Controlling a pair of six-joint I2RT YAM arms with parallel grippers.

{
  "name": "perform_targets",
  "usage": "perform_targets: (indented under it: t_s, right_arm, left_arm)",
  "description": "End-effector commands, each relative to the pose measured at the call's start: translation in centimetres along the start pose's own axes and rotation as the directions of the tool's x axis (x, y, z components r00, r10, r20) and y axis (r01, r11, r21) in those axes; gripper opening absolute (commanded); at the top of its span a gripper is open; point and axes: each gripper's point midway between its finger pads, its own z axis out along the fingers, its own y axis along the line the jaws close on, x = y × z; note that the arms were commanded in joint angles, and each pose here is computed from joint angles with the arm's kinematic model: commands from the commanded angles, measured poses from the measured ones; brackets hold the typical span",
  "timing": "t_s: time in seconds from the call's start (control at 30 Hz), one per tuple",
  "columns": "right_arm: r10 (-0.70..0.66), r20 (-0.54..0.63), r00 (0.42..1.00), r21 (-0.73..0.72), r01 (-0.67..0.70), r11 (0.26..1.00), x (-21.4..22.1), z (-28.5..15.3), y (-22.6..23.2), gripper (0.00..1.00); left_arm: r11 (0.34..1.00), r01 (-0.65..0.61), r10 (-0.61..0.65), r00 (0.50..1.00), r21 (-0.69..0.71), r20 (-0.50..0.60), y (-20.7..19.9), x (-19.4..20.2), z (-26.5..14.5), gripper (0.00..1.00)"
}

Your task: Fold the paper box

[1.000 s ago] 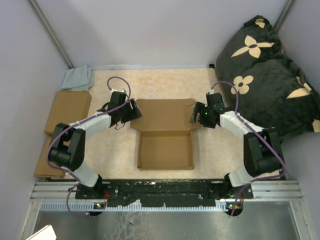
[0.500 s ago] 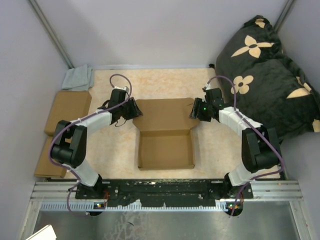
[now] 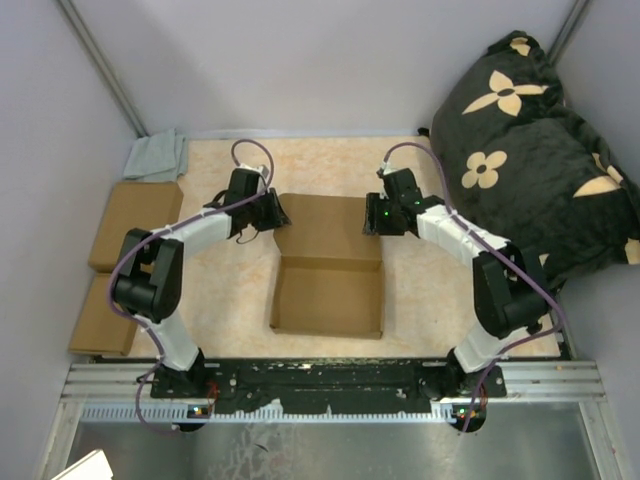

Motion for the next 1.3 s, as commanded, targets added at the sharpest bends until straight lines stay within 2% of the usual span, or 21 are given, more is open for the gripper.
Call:
perform_targets:
  t_s: [0.0,0.1,0.13,0.23,0.4,0.63,0.8,1.0,1.27]
  right_arm:
    - [-0.032,0.037,0.999,0.055,0.029,0.998,-1.9,-0.3,0.3,0.50]
    - [-0.026,0.000,1.000,0.096,0.026,0.995,-1.2,0.6,-0.5,0.50]
    - [-0.027,-0.001,1.000,0.100,0.026,0.995,-1.1,0.6,-0.6,0.50]
    - [-0.033,-0.002,0.999,0.120,0.033,0.992,-1.2,0.2,-0.9,0.51]
    - [-0.047,-0.005,0.999,0.150,0.047,0.988,-1.6,-0.7,-1.3,0.53]
    - [-0.103,0.048,0.994,0.140,0.095,0.986,-3.7,-5.0,-0.4,0.55]
    - [-0.134,0.036,0.990,0.038,0.132,0.990,-3.6,-6.9,1.5,0.55]
    - [-0.153,0.019,0.988,-0.058,0.154,0.986,-2.7,-8.1,3.0,0.48]
    - [-0.169,-0.010,0.986,-0.047,0.168,0.985,-2.0,-8.0,2.5,0.34]
  left_arm:
    - [0.999,-0.050,0.051,0.999,0.005,-0.015,-0.8,-0.5,0.4,0.28]
    - [0.998,-0.063,0.063,0.997,-0.010,-0.035,-0.5,-0.3,0.7,0.03]
    - [0.998,-0.067,0.067,0.997,-0.016,-0.040,-0.3,-0.2,0.7,0.00]
    - [0.996,-0.087,0.087,0.996,-0.033,-0.015,-0.1,-0.5,0.2,0.00]
    - [0.989,-0.148,0.150,0.977,-0.027,0.153,-0.7,-1.9,-2.9,0.00]
    - [0.983,-0.183,0.174,0.912,-0.010,0.372,-1.9,-3.2,-6.6,0.00]
    - [0.981,-0.194,0.157,0.857,0.026,0.491,-2.8,-3.7,-8.9,0.00]
    - [0.971,-0.239,0.172,0.779,0.032,0.603,-3.7,-3.9,-11.6,0.00]
    - [0.943,-0.324,0.175,0.680,0.077,0.712,-5.5,-3.6,-14.8,0.00]
